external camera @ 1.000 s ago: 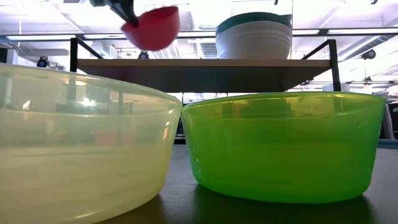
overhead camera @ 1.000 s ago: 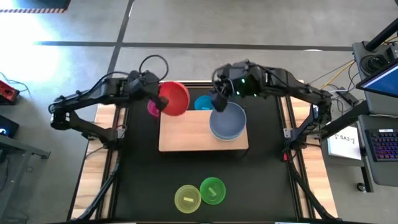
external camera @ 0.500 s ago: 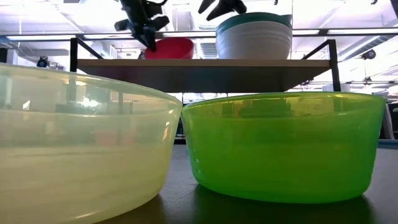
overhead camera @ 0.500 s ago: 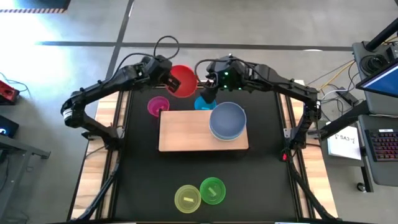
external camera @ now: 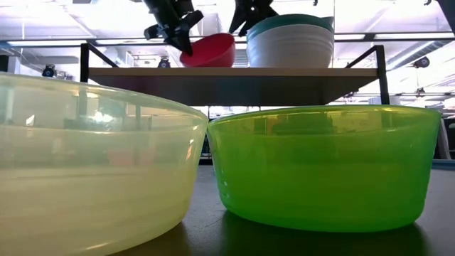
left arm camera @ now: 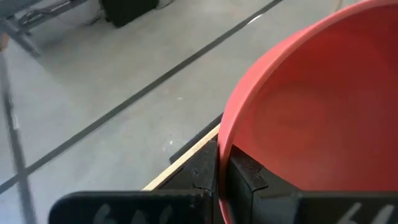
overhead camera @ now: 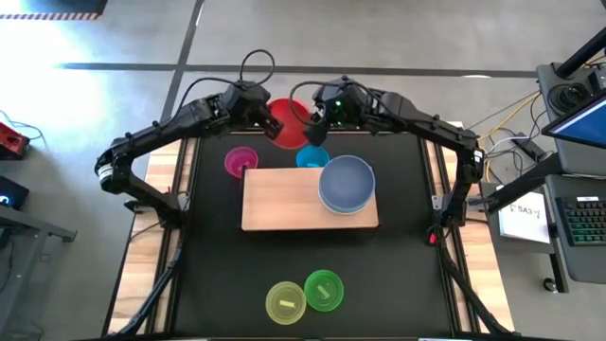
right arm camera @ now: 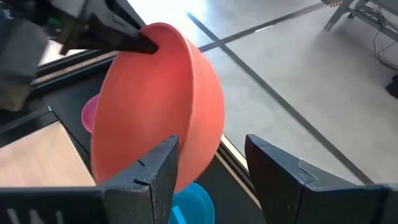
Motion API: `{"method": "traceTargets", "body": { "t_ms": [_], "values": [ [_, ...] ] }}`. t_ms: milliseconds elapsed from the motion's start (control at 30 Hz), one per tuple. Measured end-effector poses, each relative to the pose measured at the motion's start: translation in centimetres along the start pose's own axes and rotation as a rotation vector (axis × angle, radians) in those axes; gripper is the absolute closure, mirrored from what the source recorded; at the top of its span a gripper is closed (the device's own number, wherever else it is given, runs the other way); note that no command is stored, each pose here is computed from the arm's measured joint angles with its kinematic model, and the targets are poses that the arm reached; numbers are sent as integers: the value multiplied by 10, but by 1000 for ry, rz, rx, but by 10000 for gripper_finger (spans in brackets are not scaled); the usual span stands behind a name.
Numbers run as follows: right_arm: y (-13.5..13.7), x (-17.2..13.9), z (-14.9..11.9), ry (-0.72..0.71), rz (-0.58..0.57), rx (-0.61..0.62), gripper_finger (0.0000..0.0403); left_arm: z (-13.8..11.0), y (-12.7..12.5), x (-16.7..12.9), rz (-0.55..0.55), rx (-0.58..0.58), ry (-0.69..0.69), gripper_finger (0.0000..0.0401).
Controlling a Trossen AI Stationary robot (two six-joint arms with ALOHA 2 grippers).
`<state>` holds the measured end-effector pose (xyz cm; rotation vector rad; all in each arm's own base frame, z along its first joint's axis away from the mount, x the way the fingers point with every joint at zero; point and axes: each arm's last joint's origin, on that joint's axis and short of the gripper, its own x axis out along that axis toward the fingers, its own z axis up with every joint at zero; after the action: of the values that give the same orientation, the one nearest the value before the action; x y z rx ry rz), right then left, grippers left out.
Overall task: Place and stack bowls onto a shelf
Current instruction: Stack the large orange bowl on top of the large blue bowl on the shelf
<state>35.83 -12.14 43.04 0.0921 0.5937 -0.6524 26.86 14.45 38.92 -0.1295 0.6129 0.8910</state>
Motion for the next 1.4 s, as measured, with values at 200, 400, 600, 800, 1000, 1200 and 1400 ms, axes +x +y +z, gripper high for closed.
{"method": "traceTargets", "body": {
  "t_ms": [200, 400, 600, 800, 1000, 1200, 1400],
  "values": [
    [-1, 4, -1, 8, -1, -10, 228, 4, 1, 2, -6, -5, -37, 401],
    [-1, 5, -1, 9, -9, -18, 231, 6, 0, 2, -75, -19, -51, 401],
    [-2, 4, -1, 8, -19, -16, 260, 10, -3, 2, -138, -42, -79, 401],
    [-4, 4, -2, 11, -85, -30, 336, 9, -7, 0, -175, -48, -72, 400],
    [-6, 4, -2, 17, -136, -67, 387, 9, -11, -1, -204, -54, -71, 397],
    [-8, 4, -5, 52, -135, -84, 394, 8, -14, -2, -293, -115, -51, 366],
    [-8, 4, -11, 112, -125, -79, 396, 8, -17, -4, -411, -155, -24, 316]
  ]
}}
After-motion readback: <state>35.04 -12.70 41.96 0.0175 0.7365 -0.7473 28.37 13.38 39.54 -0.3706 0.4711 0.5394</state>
